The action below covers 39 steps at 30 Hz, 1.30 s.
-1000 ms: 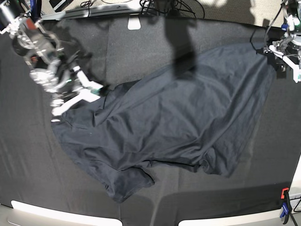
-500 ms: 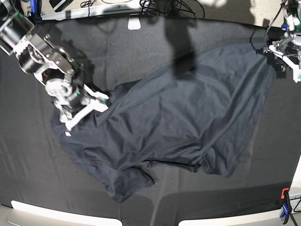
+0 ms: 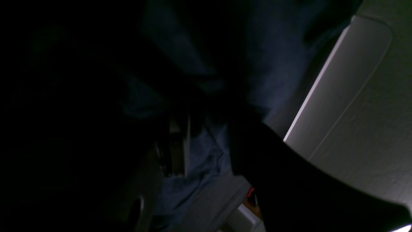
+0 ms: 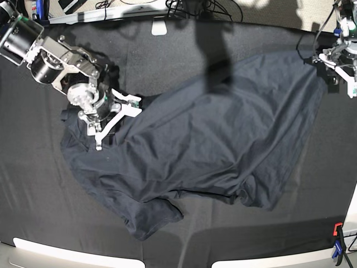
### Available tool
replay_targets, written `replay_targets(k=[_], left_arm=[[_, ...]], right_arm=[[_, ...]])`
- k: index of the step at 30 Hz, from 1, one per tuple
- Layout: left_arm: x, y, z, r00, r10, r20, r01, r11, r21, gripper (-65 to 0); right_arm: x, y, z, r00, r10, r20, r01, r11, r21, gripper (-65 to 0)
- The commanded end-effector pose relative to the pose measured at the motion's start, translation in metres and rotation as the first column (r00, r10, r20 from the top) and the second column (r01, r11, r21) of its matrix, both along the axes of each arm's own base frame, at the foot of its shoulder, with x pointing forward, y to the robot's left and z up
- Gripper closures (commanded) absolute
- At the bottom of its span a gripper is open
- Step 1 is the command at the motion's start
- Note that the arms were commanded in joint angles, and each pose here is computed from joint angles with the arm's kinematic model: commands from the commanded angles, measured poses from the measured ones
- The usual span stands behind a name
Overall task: Layout the t-shirt on the table in an organized manner, then fold the t-shirt properly
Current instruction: 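Release the shirt and move the right gripper back to the shoulder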
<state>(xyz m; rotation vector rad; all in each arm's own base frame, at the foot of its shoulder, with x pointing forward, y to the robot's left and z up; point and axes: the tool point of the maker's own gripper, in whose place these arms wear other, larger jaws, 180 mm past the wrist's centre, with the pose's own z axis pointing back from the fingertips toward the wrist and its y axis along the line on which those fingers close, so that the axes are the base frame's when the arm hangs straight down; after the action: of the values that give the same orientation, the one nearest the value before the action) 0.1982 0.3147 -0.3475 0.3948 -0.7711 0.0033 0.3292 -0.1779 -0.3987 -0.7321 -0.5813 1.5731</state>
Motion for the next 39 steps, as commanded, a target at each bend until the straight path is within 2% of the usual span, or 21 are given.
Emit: replay_targets(k=[1, 2, 5, 10, 14, 17, 21, 26, 30, 34, 36, 39], left_arm=[[0.006, 0.005, 0.012, 0.999, -0.007, 0.035, 0.006, 0.999, 0.032, -30.9], [0.006, 0.005, 0.012, 0.999, -0.007, 0.035, 0.006, 0.999, 0.032, -30.9], [0.006, 0.005, 0.012, 0.999, -0.007, 0.035, 0.006, 0.999, 0.031, -30.9], [0.005, 0.005, 0.012, 0.999, -0.007, 0.035, 0.006, 0.999, 0.031, -30.9], [0.005, 0.005, 0.012, 0.999, -0.007, 0.035, 0.006, 0.999, 0.031, -30.9], [0.005, 0.005, 0.012, 0.999, -0.007, 0.035, 0.006, 0.999, 0.032, -30.9], [0.005, 0.005, 0.012, 0.999, -0.008, 0.035, 0.006, 0.999, 0.032, -30.9], [0.005, 0.005, 0.012, 0.999, -0.008, 0.034, 0.006, 0.999, 0.032, -30.9], [0.005, 0.005, 0.012, 0.999, -0.008, 0.035, 0.006, 0.999, 0.032, -30.9], [0.005, 0.005, 0.012, 0.999, -0.008, 0.035, 0.007, 0.999, 0.032, -30.9], [0.005, 0.005, 0.012, 0.999, -0.008, 0.035, 0.007, 0.999, 0.032, -30.9], [0.006, 0.005, 0.012, 0.999, -0.008, 0.035, 0.007, 0.999, 0.032, -30.9]], right_arm=[[0.014, -0.004, 0.018, 0.997, -0.012, 0.071, 0.012, 1.000, 0.006, -16.8], [0.016, -0.003, 0.019, 0.997, -0.017, 0.081, 0.016, 1.000, 0.014, -14.1], [0.017, 0.001, 0.020, 0.995, -0.030, 0.095, 0.027, 0.999, 0.023, -0.8], [0.018, 0.002, 0.033, 0.987, -0.076, 0.143, 0.077, 0.997, -0.001, 0.0], [-0.007, -0.002, 0.059, 0.986, -0.074, 0.151, 0.076, 0.997, -0.003, 0.0], [-0.046, -0.009, 0.067, 0.996, -0.068, 0.065, 0.066, 0.998, 0.021, 0.0], [-0.099, -0.025, 0.067, 0.999, -0.007, -0.040, 0.005, 0.999, -0.044, 0.0], [-0.148, -0.034, 0.067, 0.990, 0.052, -0.130, -0.066, 0.992, -0.106, 0.0], [-0.186, -0.042, 0.064, 0.957, 0.116, -0.266, -0.163, 0.974, -0.160, 0.0], [-0.217, -0.052, 0.063, 0.904, 0.166, -0.393, -0.264, 0.941, -0.210, 0.0], [-0.224, -0.054, 0.065, 0.891, 0.176, -0.419, -0.286, 0.934, -0.215, 0.0], [-0.224, -0.051, 0.067, 0.891, 0.183, -0.416, -0.288, 0.935, -0.206, 0.0]])
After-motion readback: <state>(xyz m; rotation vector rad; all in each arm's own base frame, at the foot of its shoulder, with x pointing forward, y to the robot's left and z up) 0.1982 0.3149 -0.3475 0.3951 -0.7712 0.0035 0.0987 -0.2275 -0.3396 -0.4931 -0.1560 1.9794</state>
